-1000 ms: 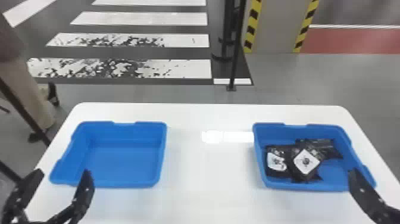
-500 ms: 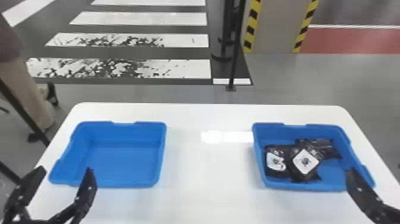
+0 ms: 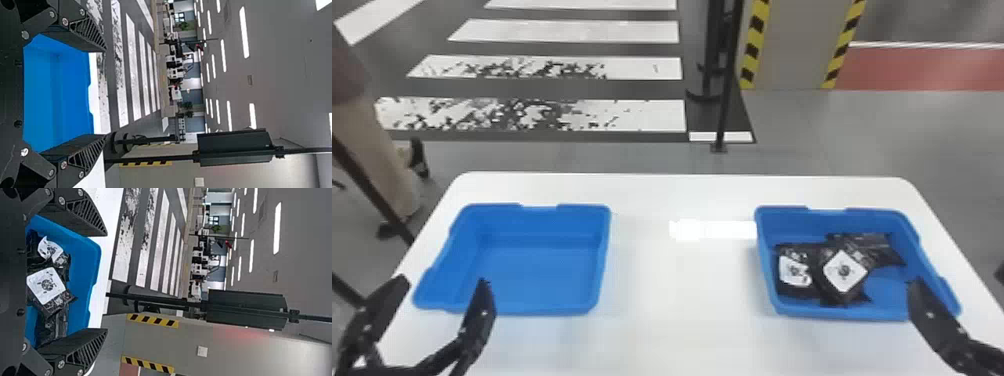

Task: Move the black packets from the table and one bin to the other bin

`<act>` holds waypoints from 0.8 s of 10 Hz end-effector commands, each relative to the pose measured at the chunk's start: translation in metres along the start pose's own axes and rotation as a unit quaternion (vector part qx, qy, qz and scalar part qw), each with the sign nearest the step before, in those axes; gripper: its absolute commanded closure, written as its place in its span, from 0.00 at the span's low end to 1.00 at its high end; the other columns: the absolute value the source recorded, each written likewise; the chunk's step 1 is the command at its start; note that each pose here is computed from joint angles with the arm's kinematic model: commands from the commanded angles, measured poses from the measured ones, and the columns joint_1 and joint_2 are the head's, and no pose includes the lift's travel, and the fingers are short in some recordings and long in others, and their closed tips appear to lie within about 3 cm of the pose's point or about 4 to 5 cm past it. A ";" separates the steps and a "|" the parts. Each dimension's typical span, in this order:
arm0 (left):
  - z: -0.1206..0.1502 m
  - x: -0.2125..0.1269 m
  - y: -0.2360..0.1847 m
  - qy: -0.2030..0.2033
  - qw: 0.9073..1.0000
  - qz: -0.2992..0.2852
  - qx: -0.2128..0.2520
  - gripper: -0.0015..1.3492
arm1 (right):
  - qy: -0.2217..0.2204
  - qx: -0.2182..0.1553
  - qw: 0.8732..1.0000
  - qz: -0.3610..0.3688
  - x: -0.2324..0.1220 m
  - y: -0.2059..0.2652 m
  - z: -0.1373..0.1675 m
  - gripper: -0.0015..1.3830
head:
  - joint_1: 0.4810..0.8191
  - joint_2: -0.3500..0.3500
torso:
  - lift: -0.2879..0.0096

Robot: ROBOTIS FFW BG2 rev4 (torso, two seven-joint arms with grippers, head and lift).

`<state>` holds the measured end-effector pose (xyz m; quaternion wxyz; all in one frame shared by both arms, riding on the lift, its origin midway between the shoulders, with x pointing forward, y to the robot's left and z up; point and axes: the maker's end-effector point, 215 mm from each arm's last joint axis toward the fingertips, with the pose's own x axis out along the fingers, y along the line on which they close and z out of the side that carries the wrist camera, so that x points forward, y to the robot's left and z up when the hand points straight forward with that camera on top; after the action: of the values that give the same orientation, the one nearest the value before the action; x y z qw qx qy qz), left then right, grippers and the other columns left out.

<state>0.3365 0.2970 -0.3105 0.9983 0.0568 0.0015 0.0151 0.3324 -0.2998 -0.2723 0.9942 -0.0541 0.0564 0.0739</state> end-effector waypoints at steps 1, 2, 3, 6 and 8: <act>0.000 0.000 -0.001 0.000 1.000 0.001 -0.001 0.21 | 0.000 -0.001 1.000 0.001 0.000 0.000 0.000 0.12 | 0.63 0.49 | 0.60; 0.000 0.000 -0.001 0.000 1.000 0.001 -0.001 0.21 | -0.002 -0.002 1.000 0.000 0.001 0.000 0.002 0.12 | 0.63 0.49 | 0.60; 0.000 0.000 -0.001 0.001 1.000 0.000 -0.002 0.21 | -0.002 -0.002 1.000 0.000 0.001 0.000 0.002 0.12 | 0.63 0.49 | 0.60; 0.001 0.001 -0.002 -0.001 1.000 -0.001 -0.003 0.21 | -0.003 -0.001 1.000 0.000 0.001 0.000 0.003 0.12 | 0.63 0.49 | 0.60; 0.002 0.001 -0.003 -0.002 1.000 -0.002 -0.004 0.21 | -0.003 -0.001 1.000 -0.001 0.001 0.000 0.003 0.12 | 0.63 0.49 | 0.60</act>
<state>0.3375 0.2940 -0.3090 0.9984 0.0548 -0.0001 0.0130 0.3341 -0.2997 -0.2697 0.9943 -0.0551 0.0531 0.0736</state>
